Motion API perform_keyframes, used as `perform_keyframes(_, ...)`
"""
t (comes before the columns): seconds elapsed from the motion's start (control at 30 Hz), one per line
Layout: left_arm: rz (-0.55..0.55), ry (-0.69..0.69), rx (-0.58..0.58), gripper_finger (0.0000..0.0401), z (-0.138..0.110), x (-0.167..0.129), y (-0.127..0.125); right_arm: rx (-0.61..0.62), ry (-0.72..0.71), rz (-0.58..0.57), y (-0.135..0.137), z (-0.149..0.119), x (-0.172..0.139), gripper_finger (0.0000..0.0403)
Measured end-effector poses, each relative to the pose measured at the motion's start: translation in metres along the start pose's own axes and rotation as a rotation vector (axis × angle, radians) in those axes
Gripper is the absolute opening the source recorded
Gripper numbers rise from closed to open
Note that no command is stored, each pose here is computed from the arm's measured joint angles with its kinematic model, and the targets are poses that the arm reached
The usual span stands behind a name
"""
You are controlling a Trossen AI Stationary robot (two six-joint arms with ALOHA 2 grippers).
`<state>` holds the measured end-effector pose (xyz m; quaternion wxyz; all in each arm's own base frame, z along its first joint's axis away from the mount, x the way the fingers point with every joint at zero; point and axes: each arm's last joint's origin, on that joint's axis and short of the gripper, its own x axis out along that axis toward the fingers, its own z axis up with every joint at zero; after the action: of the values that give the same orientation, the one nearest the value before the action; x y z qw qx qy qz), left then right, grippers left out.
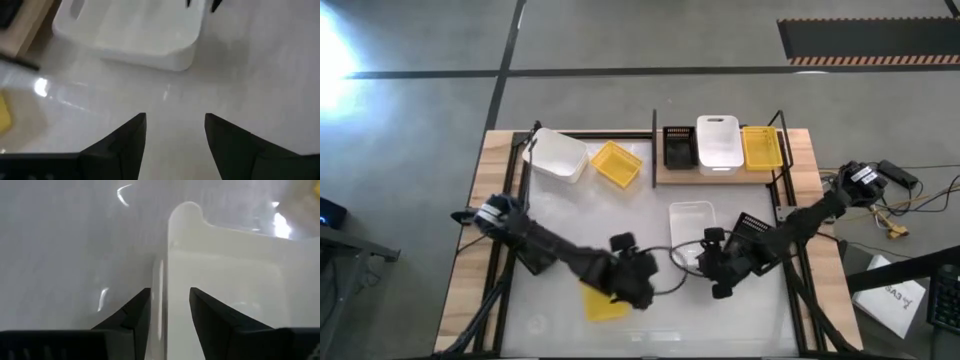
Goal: Stack baskets on shelf by color
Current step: Stack the bottom white bin into the white bin on the shelf
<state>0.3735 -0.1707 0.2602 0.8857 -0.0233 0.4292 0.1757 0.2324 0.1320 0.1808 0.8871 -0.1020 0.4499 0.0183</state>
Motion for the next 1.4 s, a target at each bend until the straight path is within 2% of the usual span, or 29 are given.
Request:
perform_keyframes(0.13, 0.062, -0.062, -0.117, 0.0187, -0.034, 0.0, -0.012, 0.013, 0.036, 0.062, -0.006, 0.001, 0.007, 0.0122)
perform_keyframes(0.27, 0.06, -0.124, -0.212, 0.0187, -0.057, 0.003, -0.024, -0.009, 0.083, 0.095, -0.007, 0.0, 0.023, 0.0118)
perform_keyframes(0.47, -0.01, -0.209, -0.279, 0.0187, -0.069, 0.012, -0.035, -0.037, 0.143, 0.092, -0.006, 0.003, 0.04, 0.0097)
perform_keyframes(0.7, -0.01, -0.233, -0.29, 0.0187, -0.069, 0.013, -0.035, -0.082, 0.202, 0.084, -0.004, 0.007, 0.041, 0.0017)
perform_keyframes(0.9, -0.006, -0.257, -0.301, 0.0187, -0.069, 0.014, -0.035, -0.125, 0.203, 0.025, -0.002, 0.024, 0.004, 0.0009)
perform_keyframes(1.1, -0.007, -0.26, -0.301, 0.0187, -0.069, 0.014, -0.036, -0.18, 0.221, -0.121, -0.011, 0.038, -0.05, 0.0009)
perform_keyframes(1.27, -0.014, -0.269, -0.291, 0.0187, -0.068, 0.014, -0.037, -0.24, 0.192, -0.287, -0.037, 0.044, -0.098, 0.0009)
perform_keyframes(1.4, -0.024, -0.298, -0.279, 0.0187, -0.065, 0.013, -0.038, -0.253, 0.167, -0.36, -0.078, 0.042, -0.125, 0.0008)
